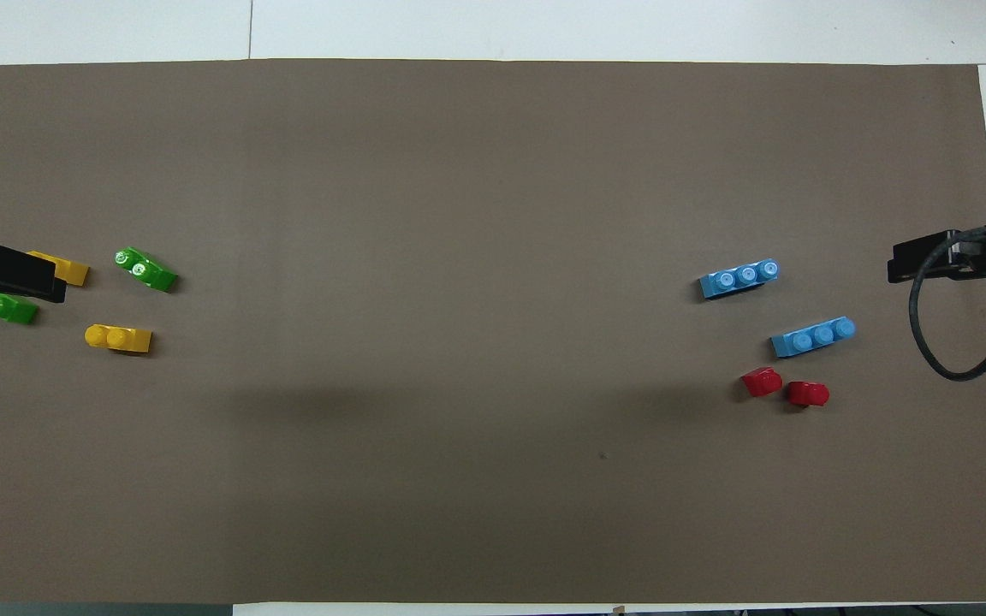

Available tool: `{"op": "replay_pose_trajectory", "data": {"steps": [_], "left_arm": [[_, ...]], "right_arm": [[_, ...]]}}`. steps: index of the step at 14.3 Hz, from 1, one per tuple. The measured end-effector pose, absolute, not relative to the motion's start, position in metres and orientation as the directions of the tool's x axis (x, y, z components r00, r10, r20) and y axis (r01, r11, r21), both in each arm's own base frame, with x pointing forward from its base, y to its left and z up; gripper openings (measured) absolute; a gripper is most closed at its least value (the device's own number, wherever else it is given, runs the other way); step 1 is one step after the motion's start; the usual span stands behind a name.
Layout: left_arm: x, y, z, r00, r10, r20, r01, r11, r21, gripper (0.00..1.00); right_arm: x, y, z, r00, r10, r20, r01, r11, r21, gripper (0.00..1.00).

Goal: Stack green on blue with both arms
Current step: 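Move the right gripper toward the blue bricks while the left gripper opens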

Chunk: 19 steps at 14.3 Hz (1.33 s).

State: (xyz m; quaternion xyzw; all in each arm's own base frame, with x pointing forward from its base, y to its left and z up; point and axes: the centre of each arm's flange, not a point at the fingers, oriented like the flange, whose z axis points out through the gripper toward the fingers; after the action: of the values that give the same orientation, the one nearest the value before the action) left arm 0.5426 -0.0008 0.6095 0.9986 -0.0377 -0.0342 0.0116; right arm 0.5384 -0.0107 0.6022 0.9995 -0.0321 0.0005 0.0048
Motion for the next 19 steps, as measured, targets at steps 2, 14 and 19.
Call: {"op": "replay_pose_trajectory", "data": {"steps": [2, 14, 19], "left_arm": [[0.543, -0.001, 0.609, 0.995, -0.076, -0.068, -0.074, -0.997, 0.026, 1.0], [0.542, 0.002, 0.61, 0.996, -0.066, -0.067, -0.064, -0.998, 0.025, 1.0], [0.54, 0.005, 0.6, 0.994, 0.089, -0.065, 0.09, -0.996, 0.014, 1.0]], "right_arm": [[0.538, -0.011, 0.601, 0.998, -0.064, -0.002, -0.064, -0.998, 0.01, 1.0], [0.562, -0.015, 0.568, 0.945, -0.326, 0.036, -0.326, -0.945, -0.018, 0.99], [0.593, -0.004, 0.506, 0.597, -0.788, -0.151, -0.802, -0.588, -0.105, 1.0]]}}
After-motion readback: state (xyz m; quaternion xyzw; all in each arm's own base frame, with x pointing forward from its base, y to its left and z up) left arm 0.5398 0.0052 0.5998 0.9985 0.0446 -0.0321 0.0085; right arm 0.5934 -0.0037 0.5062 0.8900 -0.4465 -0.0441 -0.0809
